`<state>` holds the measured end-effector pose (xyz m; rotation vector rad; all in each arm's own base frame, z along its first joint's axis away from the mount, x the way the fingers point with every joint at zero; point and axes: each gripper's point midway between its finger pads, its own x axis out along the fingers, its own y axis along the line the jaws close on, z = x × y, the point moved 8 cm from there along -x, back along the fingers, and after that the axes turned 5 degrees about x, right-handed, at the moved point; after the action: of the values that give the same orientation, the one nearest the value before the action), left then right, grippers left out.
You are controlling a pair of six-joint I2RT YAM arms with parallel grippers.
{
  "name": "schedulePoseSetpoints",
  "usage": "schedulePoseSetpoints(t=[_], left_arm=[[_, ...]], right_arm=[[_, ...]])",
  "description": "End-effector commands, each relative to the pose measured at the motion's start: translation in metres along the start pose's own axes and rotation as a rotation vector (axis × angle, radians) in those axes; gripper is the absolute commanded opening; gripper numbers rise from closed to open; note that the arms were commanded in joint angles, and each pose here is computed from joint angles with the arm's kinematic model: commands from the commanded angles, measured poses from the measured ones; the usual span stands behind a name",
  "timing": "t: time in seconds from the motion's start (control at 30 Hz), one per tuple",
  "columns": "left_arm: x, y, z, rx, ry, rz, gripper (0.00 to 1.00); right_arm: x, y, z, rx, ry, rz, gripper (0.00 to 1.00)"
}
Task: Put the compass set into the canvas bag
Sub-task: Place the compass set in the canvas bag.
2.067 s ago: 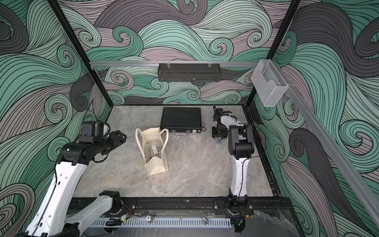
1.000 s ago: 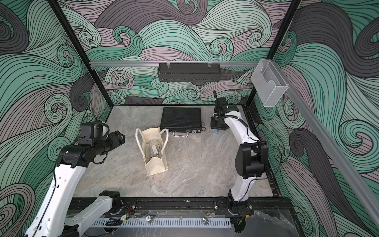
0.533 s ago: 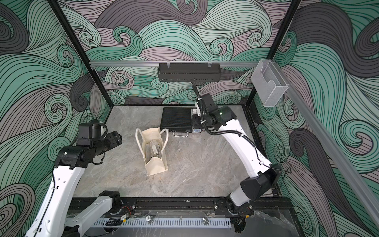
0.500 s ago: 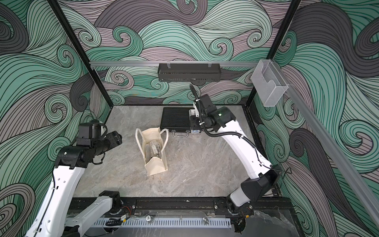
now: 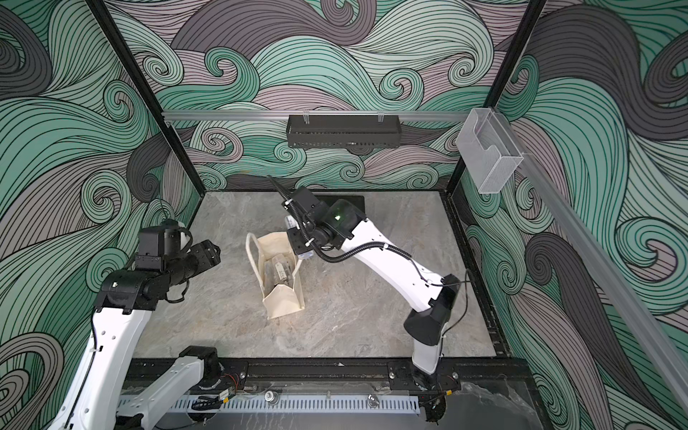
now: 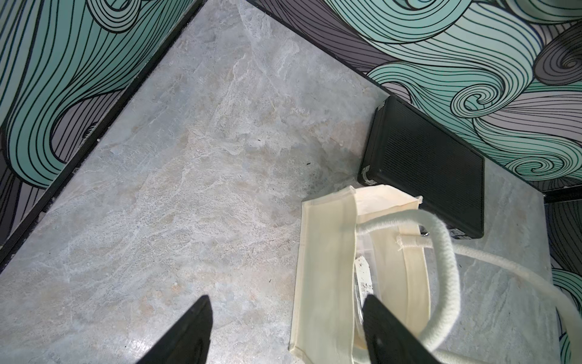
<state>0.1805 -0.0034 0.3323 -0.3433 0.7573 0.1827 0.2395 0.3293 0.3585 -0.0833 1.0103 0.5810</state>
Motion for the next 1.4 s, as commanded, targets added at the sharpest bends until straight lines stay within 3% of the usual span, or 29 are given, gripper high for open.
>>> schedulePoseSetpoints(t=[0.0, 0.17, 0.5, 0.83, 1.07, 1.37], left_arm=[[-0.008, 0.004, -0.001, 0.006, -0.008, 0.018, 0.76], [-0.008, 0.005, -0.004, 0.006, -0.003, 0.019, 0.76], [-0.001, 0.006, -0.009, 0.006, 0.021, 0.022, 0.76], [0.003, 0.008, -0.012, 0.010, 0.037, 0.039, 0.76], [0.004, 0.007, -0.010, 0.004, 0.035, 0.037, 0.76], [-0.001, -0.002, 0.007, 0.008, 0.008, 0.006, 0.76]], right_arm=[[0.008, 0.017, 0.000, -0.034, 0.031, -0.006, 0.43], [0.035, 0.036, 0.001, -0.051, 0.088, 0.014, 0.43], [0.106, 0.039, -0.011, -0.017, 0.219, -0.031, 0.44], [0.152, 0.034, -0.027, 0.037, 0.316, -0.082, 0.47], [0.131, 0.037, -0.015, 0.019, 0.251, -0.070, 0.64], [0.063, 0.039, 0.007, -0.042, 0.078, -0.044, 0.68]])
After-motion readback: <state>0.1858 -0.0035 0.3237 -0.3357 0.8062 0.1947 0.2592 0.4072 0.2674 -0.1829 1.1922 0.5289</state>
